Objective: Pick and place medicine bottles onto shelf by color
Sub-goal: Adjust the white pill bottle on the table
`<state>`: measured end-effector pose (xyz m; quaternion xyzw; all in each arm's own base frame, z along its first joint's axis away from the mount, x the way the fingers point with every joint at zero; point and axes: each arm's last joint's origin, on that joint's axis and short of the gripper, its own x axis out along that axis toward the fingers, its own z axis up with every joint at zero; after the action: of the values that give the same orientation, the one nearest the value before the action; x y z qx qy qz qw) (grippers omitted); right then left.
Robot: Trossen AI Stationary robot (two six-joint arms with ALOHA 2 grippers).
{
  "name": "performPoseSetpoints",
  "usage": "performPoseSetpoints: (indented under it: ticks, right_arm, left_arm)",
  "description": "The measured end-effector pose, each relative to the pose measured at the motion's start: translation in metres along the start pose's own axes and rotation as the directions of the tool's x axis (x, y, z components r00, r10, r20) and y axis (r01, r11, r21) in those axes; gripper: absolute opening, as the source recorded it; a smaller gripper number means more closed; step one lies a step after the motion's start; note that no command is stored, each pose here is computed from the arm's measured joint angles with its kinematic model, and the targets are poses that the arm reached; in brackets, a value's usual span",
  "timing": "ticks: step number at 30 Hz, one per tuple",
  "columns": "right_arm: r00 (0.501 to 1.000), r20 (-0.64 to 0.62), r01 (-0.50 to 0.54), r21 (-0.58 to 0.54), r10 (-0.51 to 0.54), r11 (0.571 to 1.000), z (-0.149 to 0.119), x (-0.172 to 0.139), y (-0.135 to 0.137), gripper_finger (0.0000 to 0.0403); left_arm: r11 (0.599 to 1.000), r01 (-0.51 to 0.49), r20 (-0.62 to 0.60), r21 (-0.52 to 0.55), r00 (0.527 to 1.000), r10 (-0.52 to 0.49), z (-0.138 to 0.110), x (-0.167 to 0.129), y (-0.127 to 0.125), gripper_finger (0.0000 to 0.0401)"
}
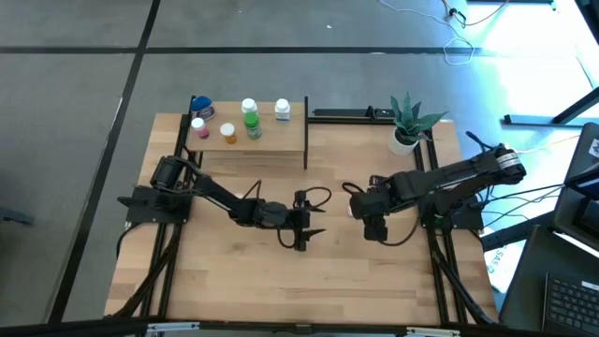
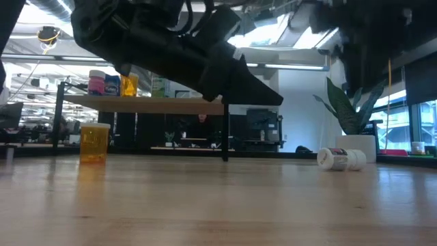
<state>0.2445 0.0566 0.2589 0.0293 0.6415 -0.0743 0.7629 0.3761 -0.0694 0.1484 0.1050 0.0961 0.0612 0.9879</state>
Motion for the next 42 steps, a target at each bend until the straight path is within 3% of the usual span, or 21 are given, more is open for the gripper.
performPoseSetpoints:
  ticks: [5,12,22,42]
  right_arm:
    - [0.996,-0.076,0.046,0.126,-0.036,0.991,-0.014,0.037,-0.014,0.022]
    - [0.969,-0.144,0.233,0.242,-0.203,0.942,-0.031,0.066,-0.036,0.022]
    - [0.983,-0.103,0.172,0.208,-0.153,0.963,-0.04,0.095,-0.044,0.022]
    - [0.991,-0.016,0.135,0.188,-0.134,0.973,-0.032,0.098,-0.044,0.022]
  left_arm:
    - [1.0,0.03,0.006,0.006,1.0,-0.03,0.002,-0.004,-0.011,0.0257]
    - [0.999,0.048,0.011,0.009,0.999,-0.048,0.003,-0.007,-0.019,0.0257]
    - [0.999,0.05,0.011,0.01,0.999,-0.05,0.003,-0.007,-0.02,0.0257]
    - [0.999,0.04,0.008,0.013,0.999,-0.04,0.003,-0.006,-0.016,0.0257]
